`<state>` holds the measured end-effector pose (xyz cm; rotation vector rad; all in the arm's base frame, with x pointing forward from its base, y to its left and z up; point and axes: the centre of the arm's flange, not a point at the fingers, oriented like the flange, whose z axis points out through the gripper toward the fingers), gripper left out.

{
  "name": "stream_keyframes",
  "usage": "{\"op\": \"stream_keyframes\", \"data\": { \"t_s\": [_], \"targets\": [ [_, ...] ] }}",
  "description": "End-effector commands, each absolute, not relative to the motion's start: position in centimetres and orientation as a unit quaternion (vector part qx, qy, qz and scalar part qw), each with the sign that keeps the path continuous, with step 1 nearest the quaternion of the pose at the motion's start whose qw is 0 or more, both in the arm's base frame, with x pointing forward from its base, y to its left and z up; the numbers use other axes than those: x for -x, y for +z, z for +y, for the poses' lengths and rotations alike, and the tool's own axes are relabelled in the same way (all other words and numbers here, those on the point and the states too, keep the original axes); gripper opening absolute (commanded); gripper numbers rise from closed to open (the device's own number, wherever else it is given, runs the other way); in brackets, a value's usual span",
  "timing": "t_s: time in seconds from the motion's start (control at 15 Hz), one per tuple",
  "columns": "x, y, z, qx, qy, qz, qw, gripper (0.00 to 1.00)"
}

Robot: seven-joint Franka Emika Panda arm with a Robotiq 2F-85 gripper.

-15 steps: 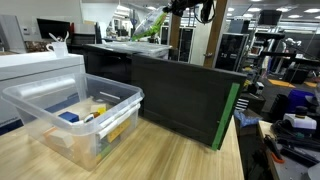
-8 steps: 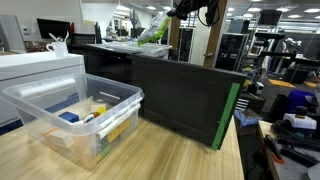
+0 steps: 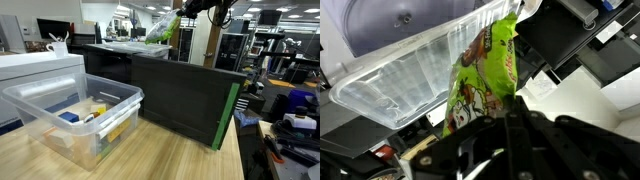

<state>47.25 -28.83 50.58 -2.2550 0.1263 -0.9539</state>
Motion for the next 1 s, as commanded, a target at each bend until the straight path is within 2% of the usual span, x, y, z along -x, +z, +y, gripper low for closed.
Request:
{"op": "stream_keyframes", "data": {
  "t_s": [0.0, 0.93],
  "targets": [
    [-43.5, 51.3, -27.3, 0.862, -0.394, 0.034, 0.316, 0.0],
    [-42.0, 46.0, -24.3, 0.885, -0.379, 0.085, 0.257, 0.0]
  ]
}}
